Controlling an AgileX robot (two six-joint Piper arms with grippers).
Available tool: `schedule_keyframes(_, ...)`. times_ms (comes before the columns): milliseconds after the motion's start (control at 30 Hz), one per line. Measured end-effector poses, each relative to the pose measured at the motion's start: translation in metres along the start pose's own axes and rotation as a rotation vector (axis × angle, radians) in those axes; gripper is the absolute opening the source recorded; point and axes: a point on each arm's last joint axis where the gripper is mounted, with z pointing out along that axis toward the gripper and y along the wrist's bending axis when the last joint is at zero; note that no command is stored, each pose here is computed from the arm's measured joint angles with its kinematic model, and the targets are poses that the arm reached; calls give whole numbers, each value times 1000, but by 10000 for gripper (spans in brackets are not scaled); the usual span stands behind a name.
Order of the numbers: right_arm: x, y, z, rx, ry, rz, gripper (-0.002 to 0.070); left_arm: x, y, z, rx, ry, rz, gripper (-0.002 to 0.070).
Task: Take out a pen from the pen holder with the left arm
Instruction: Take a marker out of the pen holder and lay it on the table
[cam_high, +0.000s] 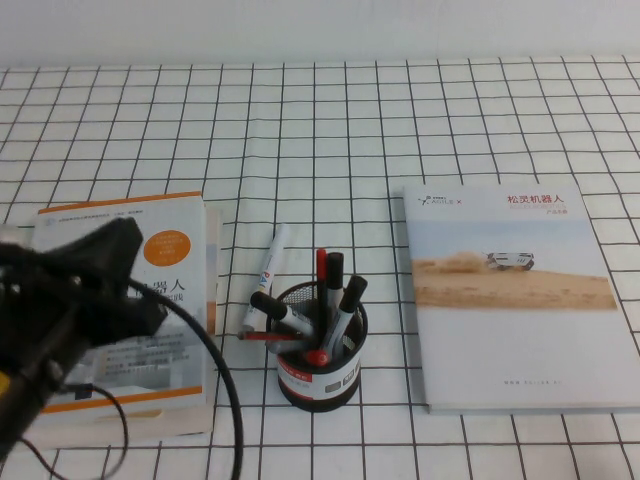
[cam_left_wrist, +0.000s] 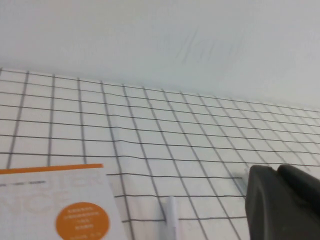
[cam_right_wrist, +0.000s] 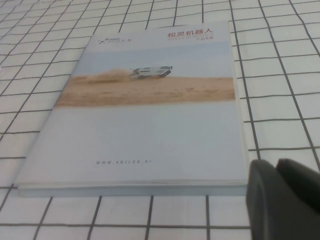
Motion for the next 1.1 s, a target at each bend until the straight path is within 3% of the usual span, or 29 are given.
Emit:
schedule_keyframes(233, 0, 0, 0, 0, 0, 0, -12, 51, -15, -4, 148, -27, -11, 0)
schedule_keyframes(333, 0, 0, 0, 0, 0, 0, -12, 62, -17, 0, 166, 6, -10, 41)
schedule_keyframes(567, 0, 0, 0, 0, 0, 0, -13, 74, -21, 14, 198, -5, -63, 344)
schedule_keyframes(633, 0, 0, 0, 0, 0, 0, -13, 77, -21, 18, 207, -22, -62, 385)
schedule_keyframes(1100, 0, 0, 0, 0, 0, 0, -13, 103, -21, 34, 215, 31, -52, 414)
